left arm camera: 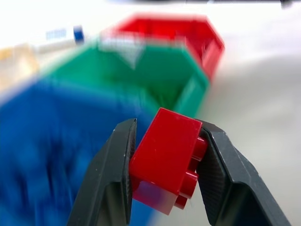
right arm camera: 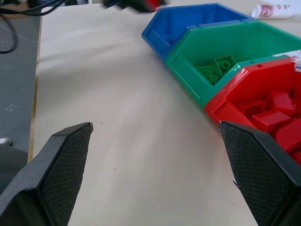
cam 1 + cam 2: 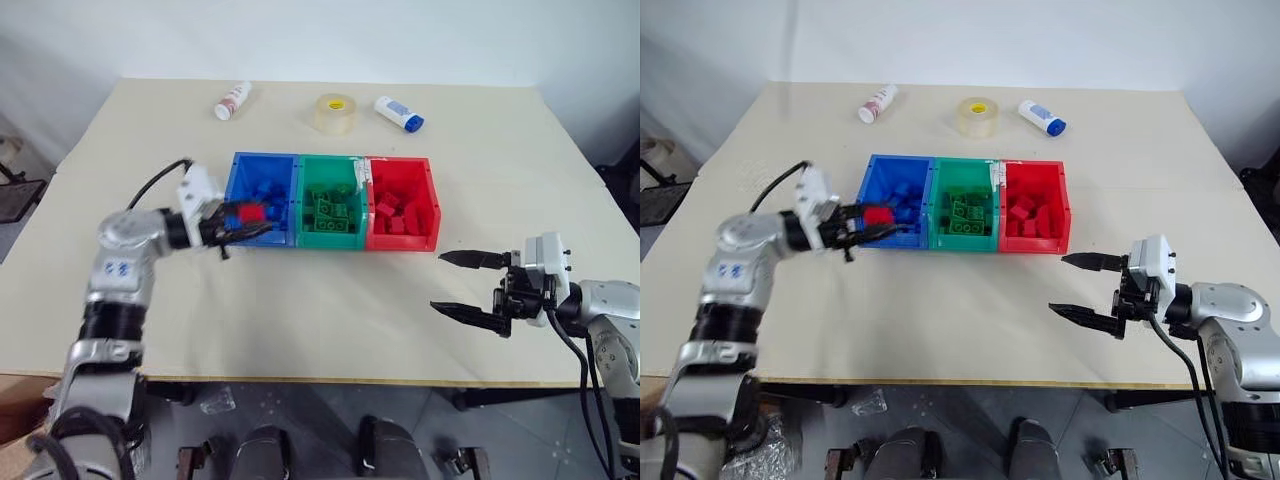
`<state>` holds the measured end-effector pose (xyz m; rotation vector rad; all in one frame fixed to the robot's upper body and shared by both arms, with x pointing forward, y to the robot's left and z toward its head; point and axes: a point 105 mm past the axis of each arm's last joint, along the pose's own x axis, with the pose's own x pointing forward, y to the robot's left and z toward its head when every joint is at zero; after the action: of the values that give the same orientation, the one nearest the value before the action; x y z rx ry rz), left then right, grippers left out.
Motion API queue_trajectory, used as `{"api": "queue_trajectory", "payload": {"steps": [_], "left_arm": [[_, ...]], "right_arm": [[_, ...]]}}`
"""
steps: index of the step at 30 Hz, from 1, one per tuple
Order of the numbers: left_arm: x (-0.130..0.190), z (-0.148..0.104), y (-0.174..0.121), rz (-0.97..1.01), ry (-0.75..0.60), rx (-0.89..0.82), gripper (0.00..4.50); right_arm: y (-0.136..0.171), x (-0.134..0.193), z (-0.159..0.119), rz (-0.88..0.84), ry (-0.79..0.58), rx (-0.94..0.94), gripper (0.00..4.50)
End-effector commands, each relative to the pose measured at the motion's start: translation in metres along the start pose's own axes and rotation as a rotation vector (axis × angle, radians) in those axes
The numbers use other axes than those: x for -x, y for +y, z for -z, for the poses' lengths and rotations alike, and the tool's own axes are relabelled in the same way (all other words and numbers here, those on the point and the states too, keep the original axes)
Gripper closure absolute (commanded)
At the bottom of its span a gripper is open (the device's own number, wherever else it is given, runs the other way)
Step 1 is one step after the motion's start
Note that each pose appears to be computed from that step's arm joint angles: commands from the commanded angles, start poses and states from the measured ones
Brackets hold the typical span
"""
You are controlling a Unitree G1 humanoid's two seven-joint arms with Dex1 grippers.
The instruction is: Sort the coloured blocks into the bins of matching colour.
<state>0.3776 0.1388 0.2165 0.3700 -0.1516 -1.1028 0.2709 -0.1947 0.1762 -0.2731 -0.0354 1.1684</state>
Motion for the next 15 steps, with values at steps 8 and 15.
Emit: {"api": "queue_trajectory", "payload": {"steps": [8, 15], "left_arm": [[-0.112, -0.038, -0.007, 0.081, -0.139, -0.007, 3.05], [-0.166, -0.067, -0.026, 0.097, -0.212, 0.039, 3.05]], "right_arm": [[0.013, 0.014, -0.01, 0.096, -0.022, 0.04, 0.0], [0.024, 0.021, -0.008, 0.153, -0.015, 0.027, 0.0]]}}
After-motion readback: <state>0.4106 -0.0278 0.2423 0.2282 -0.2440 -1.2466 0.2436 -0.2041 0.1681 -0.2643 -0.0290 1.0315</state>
